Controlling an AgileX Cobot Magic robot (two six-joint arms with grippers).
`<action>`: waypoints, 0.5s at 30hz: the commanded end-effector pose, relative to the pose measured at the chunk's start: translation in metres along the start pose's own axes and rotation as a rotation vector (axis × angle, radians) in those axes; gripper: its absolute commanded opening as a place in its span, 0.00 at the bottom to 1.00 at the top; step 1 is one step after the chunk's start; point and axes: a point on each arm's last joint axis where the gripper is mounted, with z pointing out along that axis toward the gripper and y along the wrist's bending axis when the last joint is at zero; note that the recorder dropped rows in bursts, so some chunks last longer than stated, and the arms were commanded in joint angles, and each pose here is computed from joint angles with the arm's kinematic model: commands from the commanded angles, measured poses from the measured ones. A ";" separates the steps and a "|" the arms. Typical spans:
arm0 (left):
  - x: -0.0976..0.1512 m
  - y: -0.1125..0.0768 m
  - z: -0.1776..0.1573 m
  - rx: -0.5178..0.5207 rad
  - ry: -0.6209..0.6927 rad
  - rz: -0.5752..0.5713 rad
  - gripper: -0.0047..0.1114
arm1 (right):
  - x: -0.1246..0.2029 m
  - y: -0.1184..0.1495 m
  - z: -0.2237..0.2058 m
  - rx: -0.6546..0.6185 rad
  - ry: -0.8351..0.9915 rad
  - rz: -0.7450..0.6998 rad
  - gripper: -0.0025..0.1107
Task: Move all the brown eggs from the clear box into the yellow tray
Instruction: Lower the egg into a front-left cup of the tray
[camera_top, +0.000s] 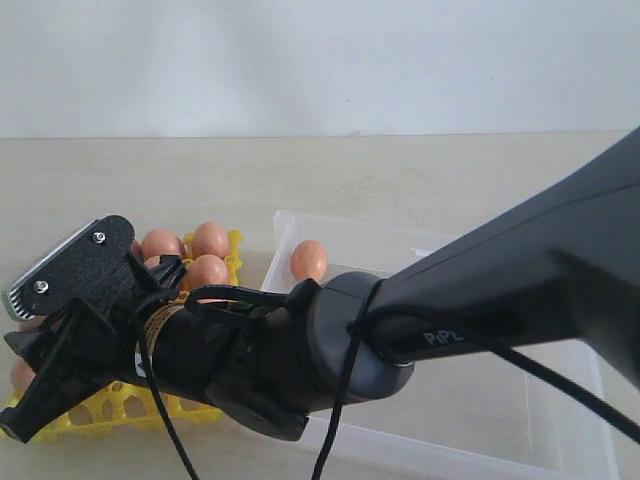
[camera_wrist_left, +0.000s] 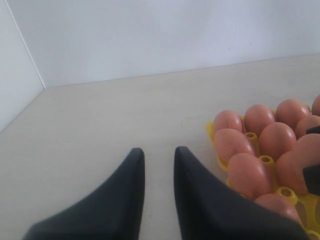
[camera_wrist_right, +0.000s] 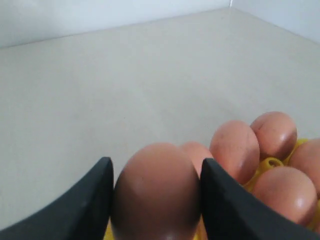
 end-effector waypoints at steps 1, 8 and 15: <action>0.001 0.000 0.000 -0.001 0.000 -0.004 0.23 | 0.003 -0.001 0.004 0.000 -0.048 0.015 0.02; 0.001 0.000 0.000 -0.001 0.000 -0.004 0.23 | 0.013 -0.003 0.008 0.009 -0.052 0.040 0.02; 0.001 0.000 0.000 -0.001 0.000 -0.004 0.23 | 0.013 -0.012 0.007 0.032 -0.046 0.053 0.02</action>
